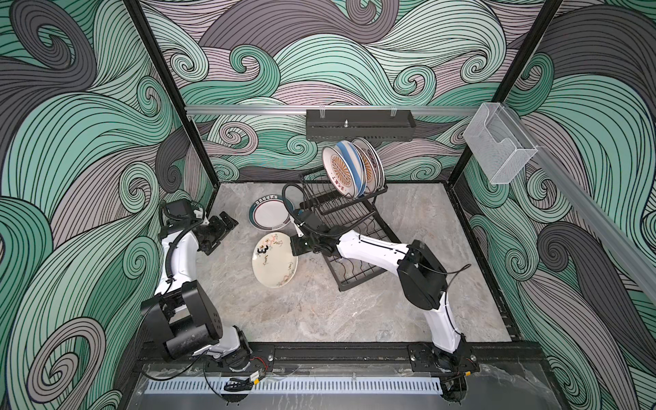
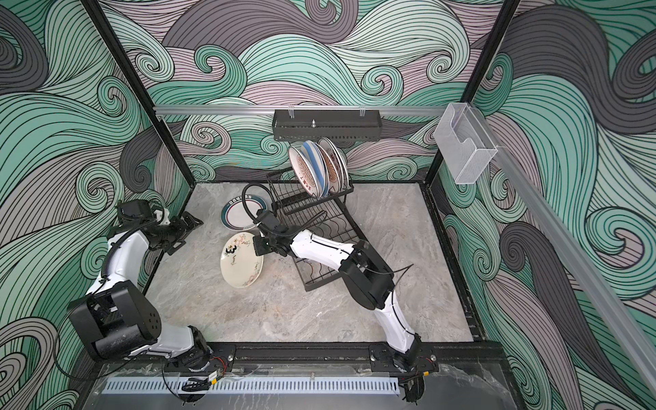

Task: Load plates into a dish rack
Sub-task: Pick up the plate from the middle-left of the table, then place the plate on the dish rack.

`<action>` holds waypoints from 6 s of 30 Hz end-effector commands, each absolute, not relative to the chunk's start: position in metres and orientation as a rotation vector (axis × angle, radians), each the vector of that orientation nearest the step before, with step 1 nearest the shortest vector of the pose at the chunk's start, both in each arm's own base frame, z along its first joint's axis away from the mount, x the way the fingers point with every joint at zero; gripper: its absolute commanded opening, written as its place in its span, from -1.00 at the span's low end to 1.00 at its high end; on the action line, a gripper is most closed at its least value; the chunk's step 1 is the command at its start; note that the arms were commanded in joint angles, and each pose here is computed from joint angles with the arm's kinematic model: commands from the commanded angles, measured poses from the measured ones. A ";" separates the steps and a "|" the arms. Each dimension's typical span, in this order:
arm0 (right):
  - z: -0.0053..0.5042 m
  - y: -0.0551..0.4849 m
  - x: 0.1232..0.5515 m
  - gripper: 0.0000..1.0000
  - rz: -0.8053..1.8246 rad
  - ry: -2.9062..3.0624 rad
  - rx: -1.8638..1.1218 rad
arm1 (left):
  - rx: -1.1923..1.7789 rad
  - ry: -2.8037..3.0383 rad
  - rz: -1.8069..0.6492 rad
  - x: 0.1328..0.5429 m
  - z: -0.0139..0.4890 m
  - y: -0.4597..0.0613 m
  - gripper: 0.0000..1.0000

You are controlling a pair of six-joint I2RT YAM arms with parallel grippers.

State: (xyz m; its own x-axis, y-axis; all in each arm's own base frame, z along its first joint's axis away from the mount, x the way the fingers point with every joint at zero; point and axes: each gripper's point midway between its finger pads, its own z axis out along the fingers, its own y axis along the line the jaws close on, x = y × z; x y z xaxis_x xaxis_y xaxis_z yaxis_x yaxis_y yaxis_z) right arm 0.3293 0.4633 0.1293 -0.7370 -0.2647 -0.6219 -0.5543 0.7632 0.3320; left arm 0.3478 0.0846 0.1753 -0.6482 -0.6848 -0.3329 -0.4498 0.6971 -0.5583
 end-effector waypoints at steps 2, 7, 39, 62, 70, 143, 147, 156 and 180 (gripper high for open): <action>0.222 0.431 0.334 -1.00 0.594 2.187 -0.626 | -0.760 2.338 -0.689 0.352 0.203 0.070 0.97; 0.279 0.382 0.324 -1.00 0.485 2.095 -0.606 | -0.709 2.320 -0.673 0.348 0.207 0.062 0.97; 0.493 0.264 0.367 -1.00 -0.047 1.780 -0.425 | -0.284 2.660 -0.861 0.275 0.151 -0.072 0.97; 0.525 0.273 0.420 -1.00 -0.223 1.619 -0.379 | -0.172 2.618 -0.956 0.270 0.148 -0.101 0.97; 0.525 0.282 0.432 -1.00 -0.301 1.569 -0.414 | -0.162 2.627 -0.943 0.268 0.146 -0.101 0.97; 0.491 0.309 0.467 -1.00 -0.637 1.472 -0.626 | -0.135 2.641 -0.948 0.263 0.144 -0.105 0.97; 0.483 0.309 0.471 -1.00 -0.640 1.493 -0.634 | -0.137 2.644 -0.952 0.262 0.144 -0.105 0.97; 0.475 0.303 0.474 -1.00 -0.640 1.518 -0.633 | -0.135 2.645 -0.952 0.262 0.144 -0.106 0.97; 0.427 0.293 0.498 -1.00 -0.679 1.618 -0.676 | -0.129 2.642 -0.933 0.264 0.147 -0.104 0.97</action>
State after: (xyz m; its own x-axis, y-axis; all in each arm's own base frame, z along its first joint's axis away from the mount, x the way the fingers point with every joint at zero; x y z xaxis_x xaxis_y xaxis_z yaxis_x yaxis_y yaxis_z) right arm 0.4886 0.3238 0.4026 -0.0924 -0.7921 -0.6033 -0.1722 0.6095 -0.7739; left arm 0.2666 -0.1028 0.1415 -0.9405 -0.2154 -0.2628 -0.0006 0.7744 -0.6327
